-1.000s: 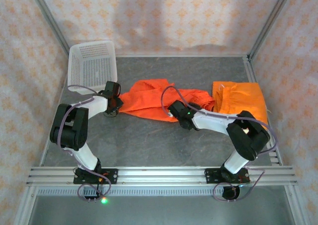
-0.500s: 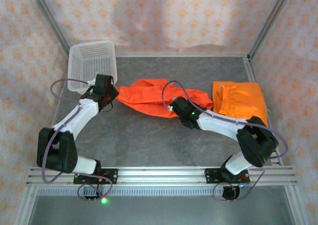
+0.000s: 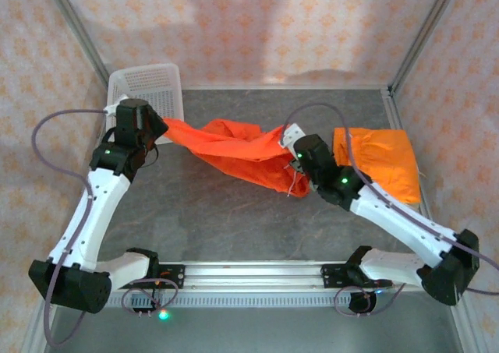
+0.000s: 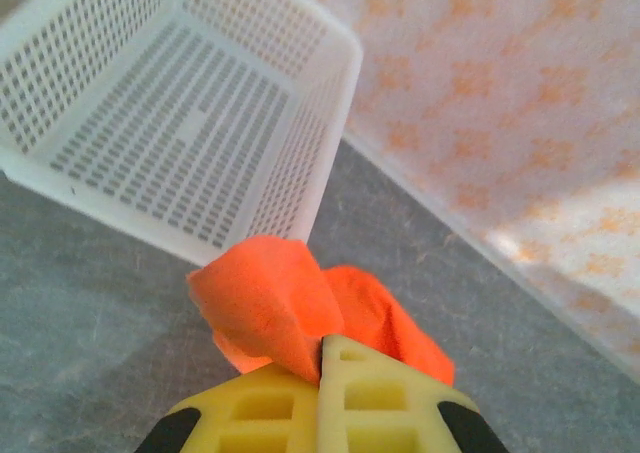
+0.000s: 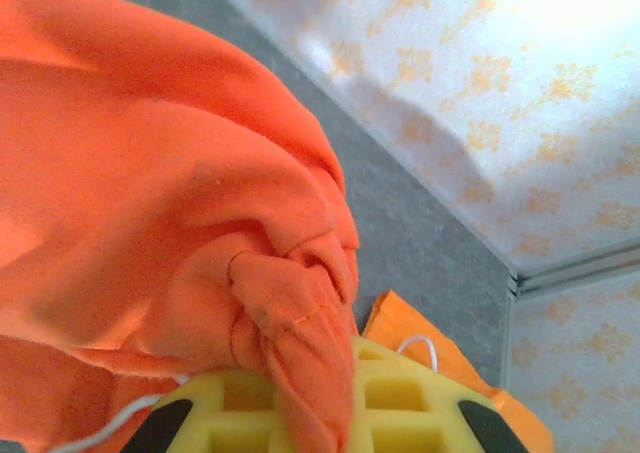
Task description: Fold and stack the shorts
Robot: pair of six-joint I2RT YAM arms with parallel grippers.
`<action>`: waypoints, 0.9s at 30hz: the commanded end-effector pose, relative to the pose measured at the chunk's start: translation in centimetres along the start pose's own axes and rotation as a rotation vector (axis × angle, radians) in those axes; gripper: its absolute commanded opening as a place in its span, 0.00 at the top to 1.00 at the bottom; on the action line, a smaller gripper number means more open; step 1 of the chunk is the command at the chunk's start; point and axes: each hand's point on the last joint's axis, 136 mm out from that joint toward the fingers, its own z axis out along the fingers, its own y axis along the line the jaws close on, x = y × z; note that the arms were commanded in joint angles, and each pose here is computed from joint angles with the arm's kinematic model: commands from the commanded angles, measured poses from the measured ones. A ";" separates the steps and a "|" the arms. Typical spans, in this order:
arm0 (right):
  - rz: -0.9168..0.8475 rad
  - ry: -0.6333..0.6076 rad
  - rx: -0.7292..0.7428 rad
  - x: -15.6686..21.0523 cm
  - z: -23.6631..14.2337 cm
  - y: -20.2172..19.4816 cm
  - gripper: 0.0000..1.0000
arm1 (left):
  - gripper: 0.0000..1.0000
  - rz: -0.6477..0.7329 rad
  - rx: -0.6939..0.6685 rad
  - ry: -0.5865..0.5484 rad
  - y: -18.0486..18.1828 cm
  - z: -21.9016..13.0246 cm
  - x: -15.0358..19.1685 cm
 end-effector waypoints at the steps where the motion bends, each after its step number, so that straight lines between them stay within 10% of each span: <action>1: 0.155 -0.083 -0.031 -2.2 -2.7 -1.8 1.00 | 1.00 0.052 -0.043 -0.074 0.1 -2.9 -3.0; 18: 0.485 -0.294 -0.157 -7.7 -10.3 -5.9 1.00 | 1.00 0.073 0.028 -0.248 -3.0 -11.2 -10.8; 27: 0.665 0.003 0.137 -4.4 -6.6 -9.3 1.00 | 1.00 0.100 -0.045 -0.173 -5.5 -5.1 -11.0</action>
